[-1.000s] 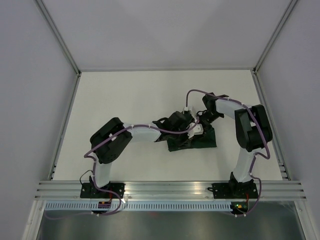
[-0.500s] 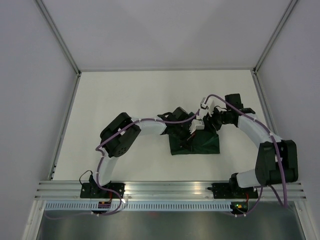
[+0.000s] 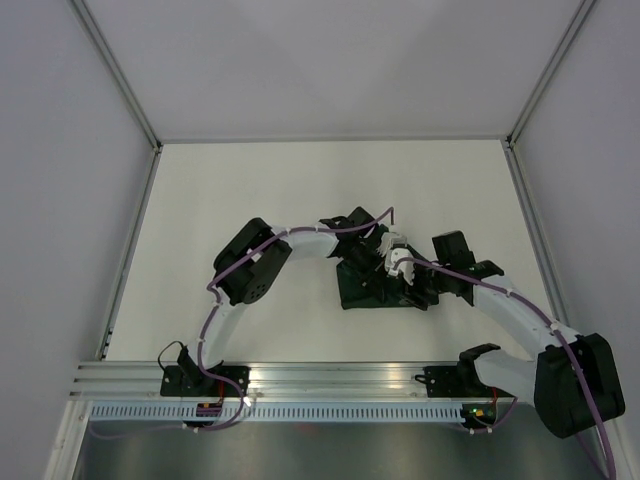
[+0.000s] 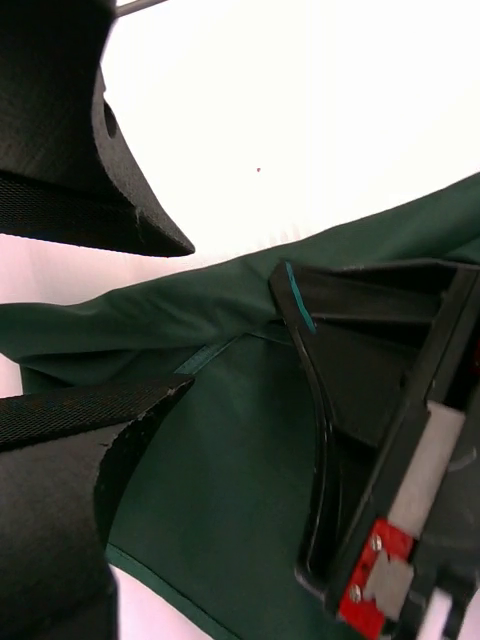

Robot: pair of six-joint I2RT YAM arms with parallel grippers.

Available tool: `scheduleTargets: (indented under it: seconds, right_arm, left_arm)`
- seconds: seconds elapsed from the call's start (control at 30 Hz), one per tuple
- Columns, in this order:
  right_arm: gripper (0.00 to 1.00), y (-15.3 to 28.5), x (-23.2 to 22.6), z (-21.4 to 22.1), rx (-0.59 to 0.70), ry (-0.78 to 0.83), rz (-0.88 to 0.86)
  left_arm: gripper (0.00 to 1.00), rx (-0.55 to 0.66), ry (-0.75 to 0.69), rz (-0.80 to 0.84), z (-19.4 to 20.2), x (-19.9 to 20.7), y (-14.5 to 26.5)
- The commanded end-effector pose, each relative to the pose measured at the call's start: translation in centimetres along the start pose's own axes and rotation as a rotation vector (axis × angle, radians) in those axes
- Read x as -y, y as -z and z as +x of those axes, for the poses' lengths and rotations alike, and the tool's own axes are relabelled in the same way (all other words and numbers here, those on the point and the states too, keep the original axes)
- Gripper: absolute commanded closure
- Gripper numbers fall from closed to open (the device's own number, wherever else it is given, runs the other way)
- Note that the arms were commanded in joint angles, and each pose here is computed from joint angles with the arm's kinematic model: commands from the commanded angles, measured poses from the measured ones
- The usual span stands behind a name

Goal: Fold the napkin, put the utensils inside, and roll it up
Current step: Roll the napkin with the utensil

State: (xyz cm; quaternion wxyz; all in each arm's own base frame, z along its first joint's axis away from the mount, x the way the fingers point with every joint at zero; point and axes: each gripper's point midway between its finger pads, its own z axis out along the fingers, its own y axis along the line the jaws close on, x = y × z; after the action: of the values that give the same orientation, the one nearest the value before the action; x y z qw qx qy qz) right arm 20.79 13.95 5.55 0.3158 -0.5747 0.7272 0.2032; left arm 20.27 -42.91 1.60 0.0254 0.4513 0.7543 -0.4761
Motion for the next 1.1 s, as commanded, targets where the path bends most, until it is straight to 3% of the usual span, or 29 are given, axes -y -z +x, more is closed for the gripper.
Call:
scheduleTargets:
  seconds: [0.0, 0.5, 0.73, 0.87, 1.07]
  right_arm:
    - [0.44, -0.1, 0.6, -0.4, 0.000, 0.087, 0.043]
    - [0.44, -3.3, -0.5, 0.9, -0.082, 0.204, 0.075]
    - [0.51, -3.7, -0.7, 1.1, -0.091, 0.228, 0.076]
    - [0.69, -4.1, -0.9, 1.4, -0.116, 0.222, 0.044]
    - [0.87, -5.0, -1.1, 1.6, -0.137, 0.195, -0.009]
  left_arm:
    - [0.98, -0.137, 0.210, -0.146, 5.5, -4.3, -0.7]
    - [0.98, -0.147, 0.329, -0.122, 5.1, -5.3, -0.8]
    - [0.98, -0.135, 0.395, -0.061, 4.7, -5.3, -0.5]
    - [0.97, -0.128, 0.401, -0.055, 4.4, -5.3, -0.3]
    - [0.79, -0.052, 0.417, -0.063, 1.9, -5.3, 0.8]
